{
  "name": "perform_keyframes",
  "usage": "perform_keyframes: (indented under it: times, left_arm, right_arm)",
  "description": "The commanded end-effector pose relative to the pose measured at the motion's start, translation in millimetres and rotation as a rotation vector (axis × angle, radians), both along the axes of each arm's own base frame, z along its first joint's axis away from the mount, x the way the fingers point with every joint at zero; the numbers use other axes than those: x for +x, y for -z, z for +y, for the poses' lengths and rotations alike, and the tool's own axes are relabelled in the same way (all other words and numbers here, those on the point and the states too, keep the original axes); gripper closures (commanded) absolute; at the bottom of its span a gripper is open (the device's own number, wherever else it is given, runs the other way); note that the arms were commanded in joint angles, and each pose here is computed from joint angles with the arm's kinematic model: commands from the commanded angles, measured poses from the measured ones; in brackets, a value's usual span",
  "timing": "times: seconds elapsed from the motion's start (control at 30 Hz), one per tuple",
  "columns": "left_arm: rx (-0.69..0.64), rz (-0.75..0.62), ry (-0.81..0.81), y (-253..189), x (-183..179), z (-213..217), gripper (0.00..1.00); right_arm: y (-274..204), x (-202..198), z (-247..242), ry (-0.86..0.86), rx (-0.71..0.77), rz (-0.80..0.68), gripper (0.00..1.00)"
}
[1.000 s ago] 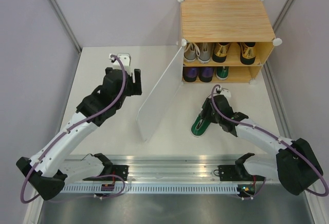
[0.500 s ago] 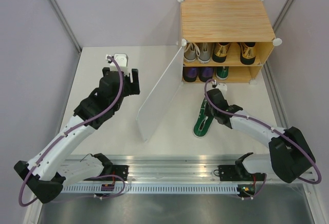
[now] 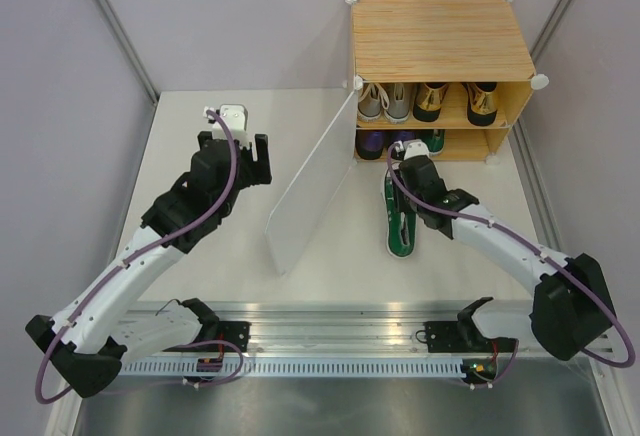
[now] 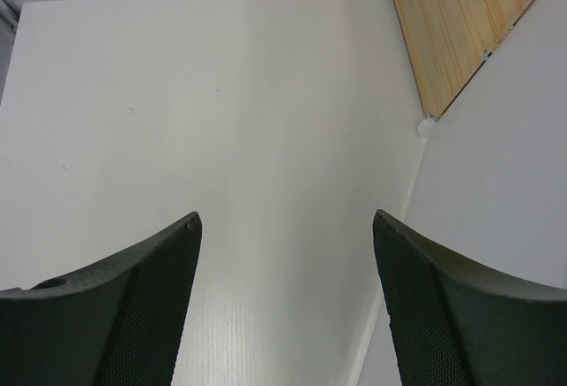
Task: Place and organize the shoes in the shoe cabinet
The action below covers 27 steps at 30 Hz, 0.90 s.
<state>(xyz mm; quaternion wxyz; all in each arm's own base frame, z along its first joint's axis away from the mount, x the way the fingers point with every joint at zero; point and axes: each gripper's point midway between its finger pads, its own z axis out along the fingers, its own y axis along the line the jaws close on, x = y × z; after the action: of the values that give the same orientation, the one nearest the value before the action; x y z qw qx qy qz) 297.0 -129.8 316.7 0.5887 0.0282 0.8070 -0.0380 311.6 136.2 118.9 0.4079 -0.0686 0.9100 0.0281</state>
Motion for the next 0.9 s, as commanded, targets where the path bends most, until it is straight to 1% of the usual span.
perform_keyframes:
  times: [0.0, 0.03, 0.07, 0.1, 0.13, 0.23, 0.27, 0.3, 0.33, 0.4, 0.47, 0.5, 0.77, 0.87]
  left_arm:
    - [-0.003, -0.032, 0.035, -7.5, 0.0, -4.6, 0.19]
    - [0.000, -0.028, 0.040, -6.0, 0.4, -6.1, 0.19]
    - [-0.001, -0.027, 0.044, -6.1, 0.5, -7.1, 0.19]
    - [-0.002, -0.027, 0.047, -5.7, 0.5, -7.7, 0.19]
    - [-0.003, -0.028, 0.048, -6.3, 0.5, -8.0, 0.19]
    - [-0.007, -0.024, 0.063, -5.7, -0.4, -10.7, 0.19]
    - [-0.009, -0.024, 0.067, -6.2, -0.6, -11.5, 0.19]
    - [-0.010, -0.023, 0.070, -6.2, -0.8, -12.0, 0.19]
    - [-0.012, -0.021, 0.074, -5.4, -1.0, -12.9, 0.19]
    - [-0.011, -0.021, 0.076, -5.4, -1.1, -13.1, 0.19]
    - [-0.011, -0.019, 0.079, -4.8, -0.9, -13.8, 0.19]
    - [-0.010, -0.018, 0.079, -4.4, -0.7, -14.0, 0.19]
    - [-0.006, -0.012, 0.083, -2.2, -0.2, -15.3, 0.19]
    - [-0.002, -0.009, 0.084, -0.7, 0.9, -16.1, 0.19]
  right_arm:
    - [-3.2, 9.9, 5.2, -0.017, -0.019, -0.007, 0.46]
    - [0.9, 7.4, 3.4, -0.006, -0.017, 0.001, 0.40]
    - [-1.3, 5.0, 2.9, 0.019, 0.010, -0.003, 0.32]
    - [-3.0, 4.2, 0.3, 0.038, 0.017, -0.015, 0.27]
    - [-5.7, -0.9, -2.2, 0.051, 0.038, -0.026, 0.24]
    - [-4.8, -10.9, -4.3, 0.095, 0.108, -0.040, 0.21]
    - [-12.3, -13.6, -3.2, 0.095, 0.143, -0.063, 0.20]
    - [-6.3, -18.5, -3.1, 0.110, 0.174, -0.058, 0.19]
    - [-10.2, -21.5, -4.0, 0.123, 0.202, -0.075, 0.15]
    - [0.1, -29.7, -4.6, 0.139, 0.237, -0.072, 0.11]
    - [-0.4, -34.2, 0.9, 0.146, 0.301, -0.091, 0.06]
    - [9.9, -40.4, 0.1, 0.143, 0.297, -0.076, 0.02]
    - [33.7, -62.0, 13.4, 0.164, 0.365, -0.029, 0.02]
    - [42.5, -64.2, 12.3, 0.196, 0.342, -0.037, 0.02]
